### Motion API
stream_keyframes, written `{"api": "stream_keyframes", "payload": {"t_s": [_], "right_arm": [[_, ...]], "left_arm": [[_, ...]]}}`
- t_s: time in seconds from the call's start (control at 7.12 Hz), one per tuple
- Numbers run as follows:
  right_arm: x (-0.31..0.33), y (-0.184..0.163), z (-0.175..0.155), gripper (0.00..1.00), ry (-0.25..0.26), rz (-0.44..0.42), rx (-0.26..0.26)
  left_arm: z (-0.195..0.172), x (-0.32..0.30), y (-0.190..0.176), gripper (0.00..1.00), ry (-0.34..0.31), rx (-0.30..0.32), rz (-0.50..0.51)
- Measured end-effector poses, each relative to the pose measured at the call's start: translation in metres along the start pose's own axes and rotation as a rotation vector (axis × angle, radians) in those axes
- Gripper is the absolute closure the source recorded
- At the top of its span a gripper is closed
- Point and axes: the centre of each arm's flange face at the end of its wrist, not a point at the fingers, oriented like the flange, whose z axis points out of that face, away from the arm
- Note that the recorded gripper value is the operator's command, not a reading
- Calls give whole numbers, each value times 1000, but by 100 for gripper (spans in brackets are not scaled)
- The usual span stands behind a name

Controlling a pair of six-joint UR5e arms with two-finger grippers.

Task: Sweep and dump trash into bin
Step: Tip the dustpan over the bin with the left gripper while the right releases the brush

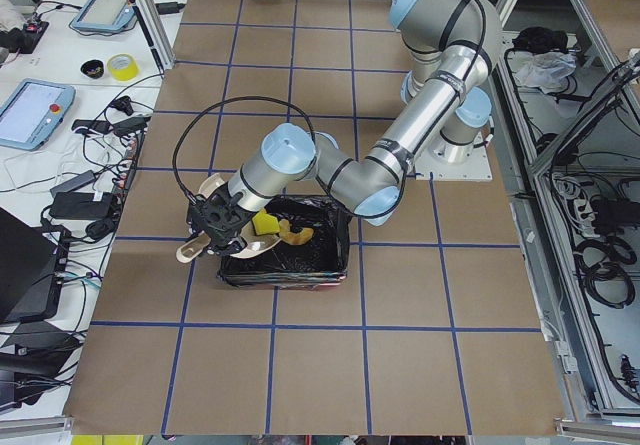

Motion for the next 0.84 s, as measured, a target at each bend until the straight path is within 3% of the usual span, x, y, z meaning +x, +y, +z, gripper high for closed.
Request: {"api": "stream_keyframes", "payload": {"t_s": [0.28,0.7,0.84], "right_arm": [[-36,23,-62,0,-13,52,-11],[-106,22,-100,0,-206,215,82],[-111,16,-104,0,-210,237,121]], "left_arm": [[-25,19,-7,100,133,103,128],[-44,35,16,100,297,150,212],[-49,38,18,100,312,157,218]]}}
